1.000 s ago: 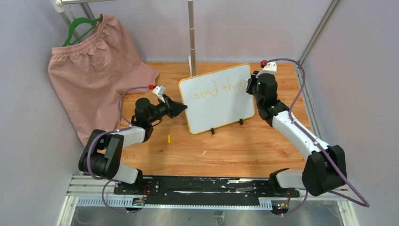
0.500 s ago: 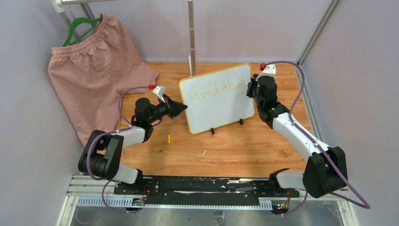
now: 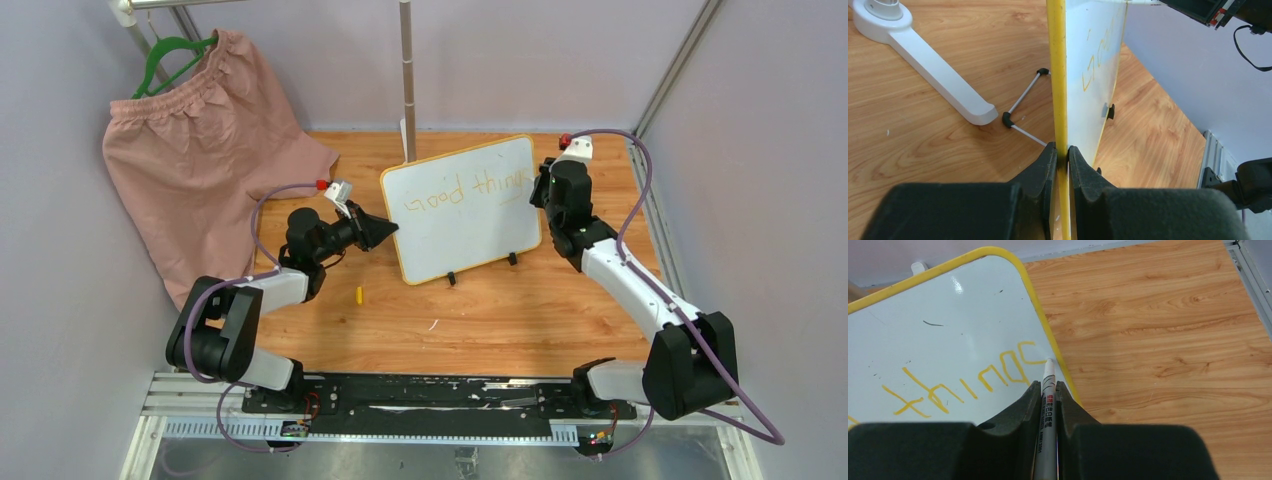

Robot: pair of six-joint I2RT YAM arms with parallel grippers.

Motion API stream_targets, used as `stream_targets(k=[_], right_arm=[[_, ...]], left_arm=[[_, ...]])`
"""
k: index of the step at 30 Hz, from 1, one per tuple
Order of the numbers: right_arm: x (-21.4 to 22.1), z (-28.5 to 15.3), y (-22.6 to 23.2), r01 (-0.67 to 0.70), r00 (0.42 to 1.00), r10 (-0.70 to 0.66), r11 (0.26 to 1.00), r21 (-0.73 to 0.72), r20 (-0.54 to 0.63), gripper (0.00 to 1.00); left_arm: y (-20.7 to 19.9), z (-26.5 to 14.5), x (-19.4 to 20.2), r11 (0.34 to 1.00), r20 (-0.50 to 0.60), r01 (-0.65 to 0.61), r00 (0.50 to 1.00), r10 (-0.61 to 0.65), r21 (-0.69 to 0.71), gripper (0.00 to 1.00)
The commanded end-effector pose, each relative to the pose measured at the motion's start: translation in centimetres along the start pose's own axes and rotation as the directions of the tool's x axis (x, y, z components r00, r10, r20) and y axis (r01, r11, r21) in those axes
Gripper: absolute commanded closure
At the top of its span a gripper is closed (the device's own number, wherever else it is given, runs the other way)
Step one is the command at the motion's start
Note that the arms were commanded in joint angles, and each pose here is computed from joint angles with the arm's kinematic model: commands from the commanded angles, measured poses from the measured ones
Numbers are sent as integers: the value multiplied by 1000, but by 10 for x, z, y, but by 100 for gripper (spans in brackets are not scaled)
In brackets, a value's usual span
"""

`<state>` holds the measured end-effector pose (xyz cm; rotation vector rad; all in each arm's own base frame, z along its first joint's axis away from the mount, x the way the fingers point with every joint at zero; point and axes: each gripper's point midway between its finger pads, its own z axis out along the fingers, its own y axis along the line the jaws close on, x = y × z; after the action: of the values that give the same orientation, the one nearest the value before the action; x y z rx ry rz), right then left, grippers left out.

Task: Write a sentence on the whiteboard

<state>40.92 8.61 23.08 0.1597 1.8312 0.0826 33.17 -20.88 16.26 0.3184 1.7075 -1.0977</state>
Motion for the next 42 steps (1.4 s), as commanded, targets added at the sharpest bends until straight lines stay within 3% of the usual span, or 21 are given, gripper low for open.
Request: stream_targets(k=[1,23,32,42], right_arm=[[3,-1,-8,-2,1000,2,1000,18,-6,100],[11,-13,30,7,998,-14,991,-134,-57,100],[-26,-35,18,-8,999,12,995,-96,45,100],[-58,-50,61,5,992,31,957,-291,119,100]], left_arm=[[-9,3,-14,998,33,-65,997,64,25,100],[-10,4,-14,997,34,-67,997,66,28,100],[-10,4,-13,997,32,-66,997,65,27,100],[-10,3,-14,997,33,-68,997,67,25,100]])
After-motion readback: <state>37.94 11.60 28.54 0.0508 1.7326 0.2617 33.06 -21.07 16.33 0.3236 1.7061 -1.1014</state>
